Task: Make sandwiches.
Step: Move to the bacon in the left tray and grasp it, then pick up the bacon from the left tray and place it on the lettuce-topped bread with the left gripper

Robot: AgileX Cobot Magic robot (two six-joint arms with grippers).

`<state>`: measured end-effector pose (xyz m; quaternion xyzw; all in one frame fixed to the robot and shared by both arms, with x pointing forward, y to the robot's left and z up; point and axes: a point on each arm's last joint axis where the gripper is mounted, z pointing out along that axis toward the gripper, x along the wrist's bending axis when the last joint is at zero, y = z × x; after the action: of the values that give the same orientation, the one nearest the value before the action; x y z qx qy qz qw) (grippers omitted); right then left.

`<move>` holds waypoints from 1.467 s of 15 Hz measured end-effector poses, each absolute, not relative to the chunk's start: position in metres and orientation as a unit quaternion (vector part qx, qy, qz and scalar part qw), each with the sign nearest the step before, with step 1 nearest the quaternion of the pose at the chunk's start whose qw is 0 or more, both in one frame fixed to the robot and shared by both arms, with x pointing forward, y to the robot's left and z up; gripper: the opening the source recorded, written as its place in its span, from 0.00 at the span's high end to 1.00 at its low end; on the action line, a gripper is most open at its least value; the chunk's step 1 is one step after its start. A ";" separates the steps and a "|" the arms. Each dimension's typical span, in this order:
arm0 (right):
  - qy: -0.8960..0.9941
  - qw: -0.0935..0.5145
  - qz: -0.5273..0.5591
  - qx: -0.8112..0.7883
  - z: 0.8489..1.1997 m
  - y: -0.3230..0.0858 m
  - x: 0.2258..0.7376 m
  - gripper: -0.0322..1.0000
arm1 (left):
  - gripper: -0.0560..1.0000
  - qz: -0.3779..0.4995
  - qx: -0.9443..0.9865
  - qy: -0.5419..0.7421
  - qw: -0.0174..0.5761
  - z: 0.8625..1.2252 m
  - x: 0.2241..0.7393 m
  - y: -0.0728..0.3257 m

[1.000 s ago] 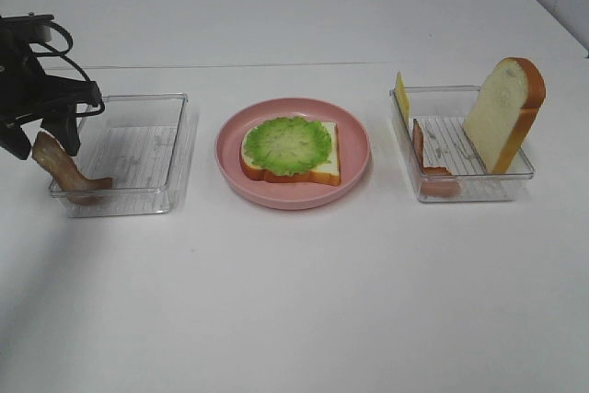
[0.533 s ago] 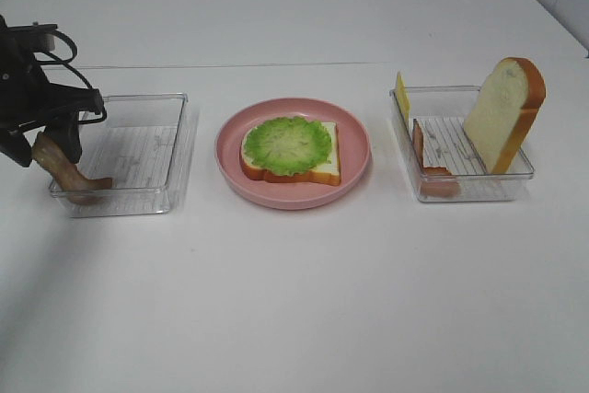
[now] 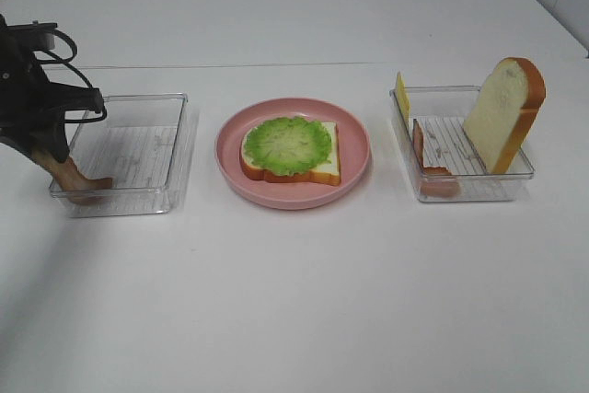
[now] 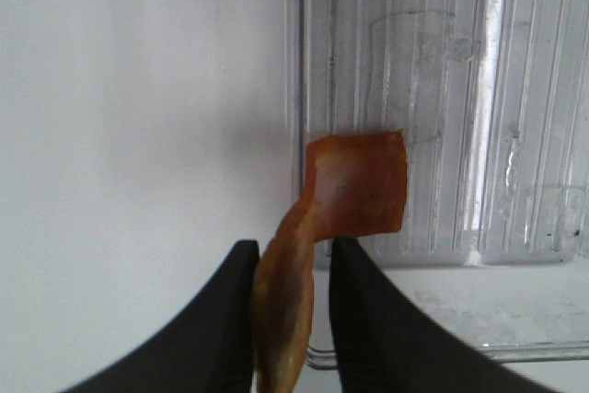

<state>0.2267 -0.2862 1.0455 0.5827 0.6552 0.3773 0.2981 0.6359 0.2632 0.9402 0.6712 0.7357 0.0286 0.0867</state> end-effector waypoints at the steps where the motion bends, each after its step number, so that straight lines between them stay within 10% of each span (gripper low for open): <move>1: 0.655 0.298 0.377 0.583 1.045 -0.286 0.227 0.30 | 0.74 0.031 0.671 0.736 0.089 0.940 0.636 0.263; 6: 0.655 0.298 0.377 0.583 1.045 -0.286 0.227 0.30 | 0.94 0.034 0.670 0.735 0.094 0.941 0.638 0.263; 13: 0.655 0.298 0.377 0.583 1.045 -0.286 0.227 0.30 | 0.95 0.024 0.669 0.734 0.115 0.948 0.637 0.259; 22: 0.655 0.298 0.377 0.583 1.045 -0.286 0.227 0.30 | 0.95 -0.017 0.648 0.685 0.332 1.022 0.657 0.229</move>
<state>0.2267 -0.2862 1.0455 0.5827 0.6552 0.3773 0.2981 0.6568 0.2288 1.0218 0.6478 0.6855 -0.0171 0.3319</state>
